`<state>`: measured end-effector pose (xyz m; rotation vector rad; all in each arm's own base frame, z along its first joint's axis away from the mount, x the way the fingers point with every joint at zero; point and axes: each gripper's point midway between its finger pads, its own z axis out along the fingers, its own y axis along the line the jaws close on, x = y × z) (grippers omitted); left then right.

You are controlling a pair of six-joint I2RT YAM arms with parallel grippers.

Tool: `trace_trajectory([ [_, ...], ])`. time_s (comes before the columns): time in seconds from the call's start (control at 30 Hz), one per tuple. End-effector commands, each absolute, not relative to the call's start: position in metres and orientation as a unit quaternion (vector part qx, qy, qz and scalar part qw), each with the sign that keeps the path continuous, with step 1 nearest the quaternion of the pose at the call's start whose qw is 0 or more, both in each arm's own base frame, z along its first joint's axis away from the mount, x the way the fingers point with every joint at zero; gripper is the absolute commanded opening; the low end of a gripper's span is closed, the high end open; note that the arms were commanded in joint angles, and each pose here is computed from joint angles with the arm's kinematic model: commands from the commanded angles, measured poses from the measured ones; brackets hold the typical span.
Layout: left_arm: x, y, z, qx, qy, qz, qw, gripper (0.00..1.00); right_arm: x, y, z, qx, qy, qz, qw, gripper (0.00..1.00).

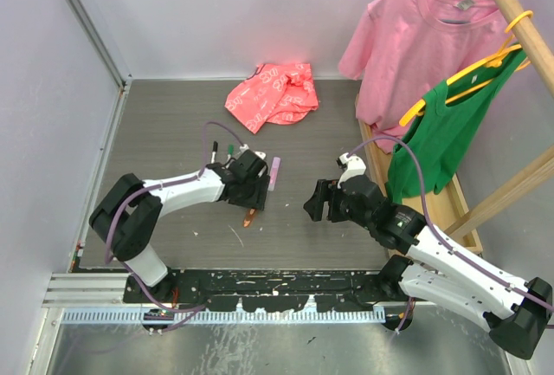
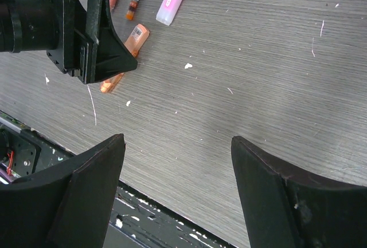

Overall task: Insert the pens into the pen caps
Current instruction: Pick up the pen from the center of the board.

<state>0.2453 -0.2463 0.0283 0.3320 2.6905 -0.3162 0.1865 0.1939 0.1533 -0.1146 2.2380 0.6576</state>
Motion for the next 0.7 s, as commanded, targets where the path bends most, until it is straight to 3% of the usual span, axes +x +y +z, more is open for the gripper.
trace_trajectory([
  [0.0,0.250,-0.246,0.033,0.126,0.961,-0.103,0.223,0.59,0.193,0.201,0.168,-0.039,0.865,0.281,0.414,0.80],
  [0.4,0.238,-0.241,0.023,0.129,0.963,-0.106,0.210,0.48,0.193,0.203,0.166,-0.040,0.865,0.284,0.412,0.80],
  [0.67,0.238,-0.245,0.026,0.128,0.961,-0.119,0.214,0.31,0.193,0.202,0.165,-0.039,0.865,0.284,0.412,0.80],
])
